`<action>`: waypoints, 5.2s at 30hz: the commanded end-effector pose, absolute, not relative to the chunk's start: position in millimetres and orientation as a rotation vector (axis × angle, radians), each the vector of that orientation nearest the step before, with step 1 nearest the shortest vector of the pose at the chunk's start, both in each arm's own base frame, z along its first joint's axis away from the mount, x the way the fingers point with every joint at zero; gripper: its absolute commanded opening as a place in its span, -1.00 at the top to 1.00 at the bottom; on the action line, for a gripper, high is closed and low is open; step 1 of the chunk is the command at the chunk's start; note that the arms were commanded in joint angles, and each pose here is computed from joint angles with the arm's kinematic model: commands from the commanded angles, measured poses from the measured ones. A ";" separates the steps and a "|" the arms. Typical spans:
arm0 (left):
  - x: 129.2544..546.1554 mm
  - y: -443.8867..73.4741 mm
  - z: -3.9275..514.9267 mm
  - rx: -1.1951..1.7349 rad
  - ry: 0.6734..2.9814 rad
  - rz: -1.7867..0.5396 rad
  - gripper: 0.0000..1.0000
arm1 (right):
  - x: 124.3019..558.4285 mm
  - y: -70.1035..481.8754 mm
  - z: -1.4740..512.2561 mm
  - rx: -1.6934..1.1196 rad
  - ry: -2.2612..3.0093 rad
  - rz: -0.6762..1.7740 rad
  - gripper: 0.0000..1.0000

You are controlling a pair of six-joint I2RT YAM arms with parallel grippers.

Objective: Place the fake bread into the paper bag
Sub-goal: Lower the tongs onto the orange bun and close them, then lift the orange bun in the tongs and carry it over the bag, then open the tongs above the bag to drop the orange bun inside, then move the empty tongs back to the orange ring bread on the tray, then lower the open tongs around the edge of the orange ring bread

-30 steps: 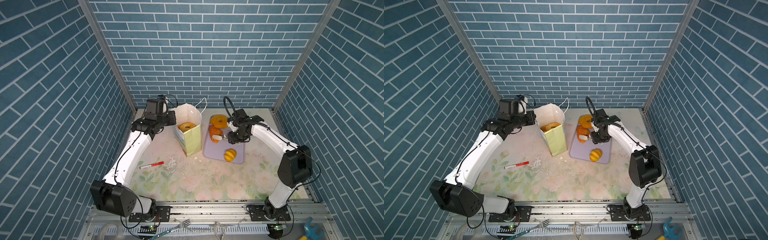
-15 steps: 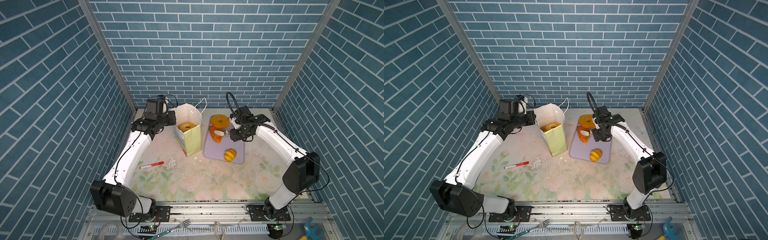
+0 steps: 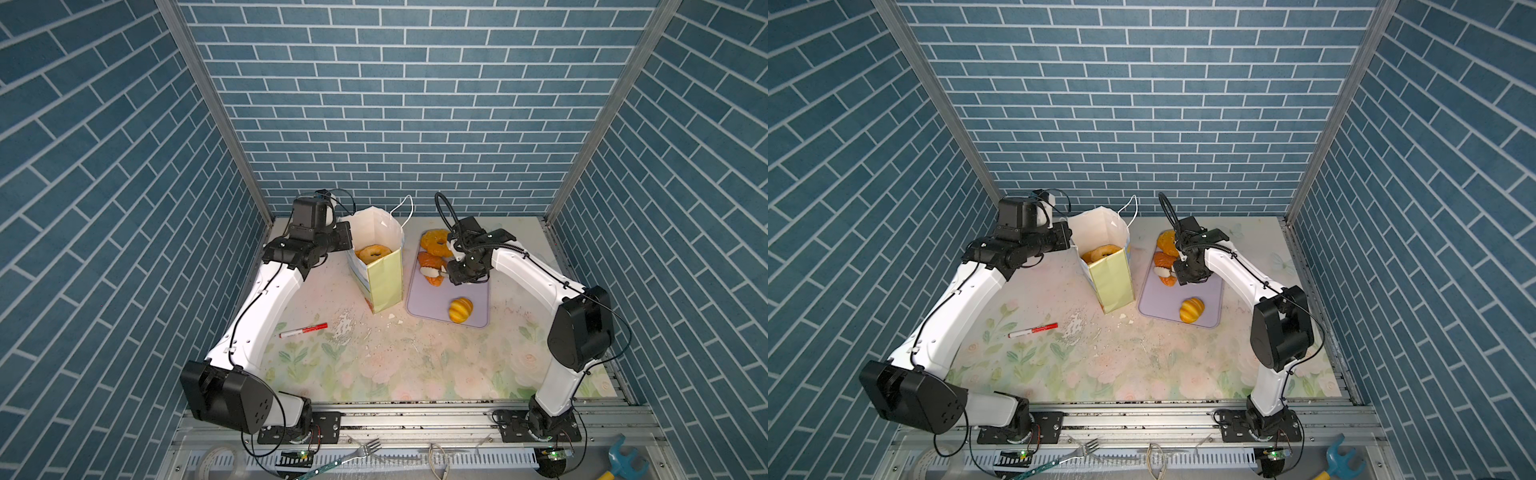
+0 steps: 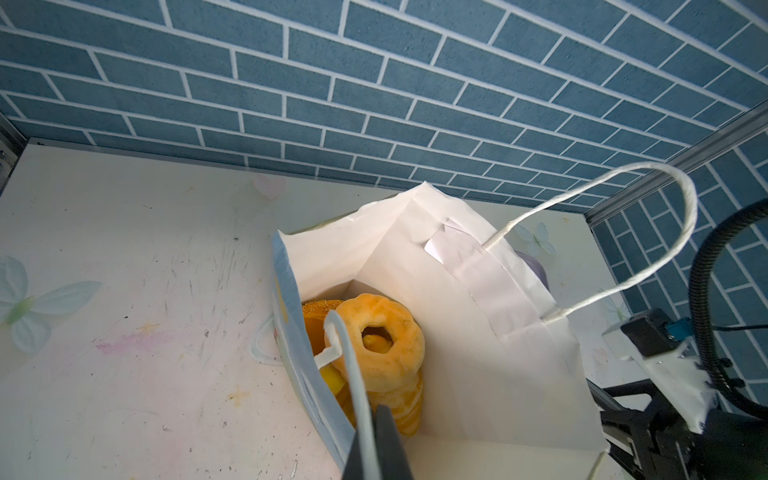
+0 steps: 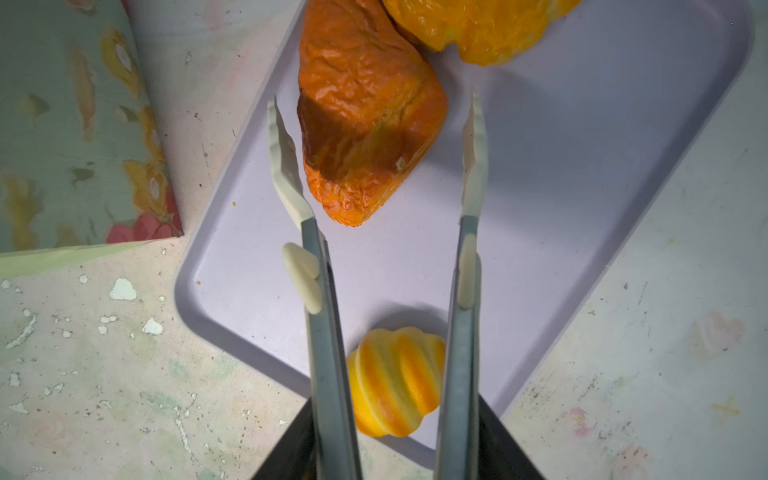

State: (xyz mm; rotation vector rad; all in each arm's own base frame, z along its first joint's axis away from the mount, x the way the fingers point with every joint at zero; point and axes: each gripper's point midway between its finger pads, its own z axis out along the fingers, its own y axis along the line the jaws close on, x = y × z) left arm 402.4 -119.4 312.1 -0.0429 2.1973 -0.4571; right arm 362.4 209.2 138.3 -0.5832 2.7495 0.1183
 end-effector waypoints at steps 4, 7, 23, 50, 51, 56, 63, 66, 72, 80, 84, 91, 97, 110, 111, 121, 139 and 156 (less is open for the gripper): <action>403.8 -122.0 317.3 -0.035 2.190 -0.456 1.00 | 375.9 221.2 137.3 -0.526 2.724 0.151 -0.05; 404.1 -120.9 317.3 -0.038 2.189 -0.452 1.00 | 379.0 224.3 130.5 -0.514 2.730 0.160 -0.05; 402.7 -121.2 316.3 -0.036 2.192 -0.455 1.00 | 365.6 220.4 118.4 -0.569 2.752 0.167 0.25; 401.9 -123.1 316.2 -0.028 2.186 -0.471 1.00 | 305.4 167.3 275.5 -0.519 2.405 0.178 0.45; 401.6 -123.4 316.1 -0.030 2.186 -0.473 1.00 | 306.8 168.7 286.0 -0.504 2.370 0.198 0.45; 400.6 -123.2 315.9 -0.039 2.179 -0.480 1.00 | 315.7 177.8 336.6 -0.494 2.198 0.263 0.44; 399.6 -122.7 317.2 -0.044 2.180 -0.481 1.00 | 319.4 213.9 412.3 -0.636 1.948 0.349 0.42; 398.5 -121.7 317.8 -0.050 2.175 -0.479 1.00 | 315.0 239.4 434.7 -0.715 1.865 0.418 0.40; 396.3 -120.0 317.6 -0.068 2.169 -0.481 1.00 | 310.4 289.1 438.6 -0.853 1.818 0.516 0.39; 393.2 -118.7 315.7 -0.087 2.164 -0.479 1.00 | 308.7 333.3 399.4 -0.985 1.884 0.547 0.37; 392.3 -117.9 316.3 -0.090 2.162 -0.474 1.00 | 307.4 341.4 377.4 -1.022 1.935 0.542 0.36; 391.7 -117.3 313.5 -0.093 2.170 -0.467 1.00 | 312.7 340.0 352.6 -1.050 2.009 0.445 0.13; 394.4 -118.9 314.0 -0.089 2.170 -0.470 1.00 | 311.9 339.5 359.1 -1.051 1.989 0.431 0.00; 396.1 -120.9 313.8 -0.080 2.175 -0.477 1.00 | 326.7 289.0 412.6 -0.890 1.881 0.208 0.01; 395.9 -120.9 314.1 -0.077 2.175 -0.476 1.00 | 327.9 280.6 415.8 -0.866 1.882 0.200 0.01; 397.3 -121.5 316.0 -0.067 2.175 -0.472 1.00 | 348.2 189.1 388.6 -0.559 2.028 0.152 0.01; 400.6 -122.5 314.4 -0.050 2.193 -0.459 1.00 | 415.0 160.4 253.0 -0.252 2.382 0.192 0.00; 401.6 -119.5 314.9 -0.041 2.199 -0.431 1.00 | 478.6 168.8 166.6 -0.129 2.542 0.256 0.02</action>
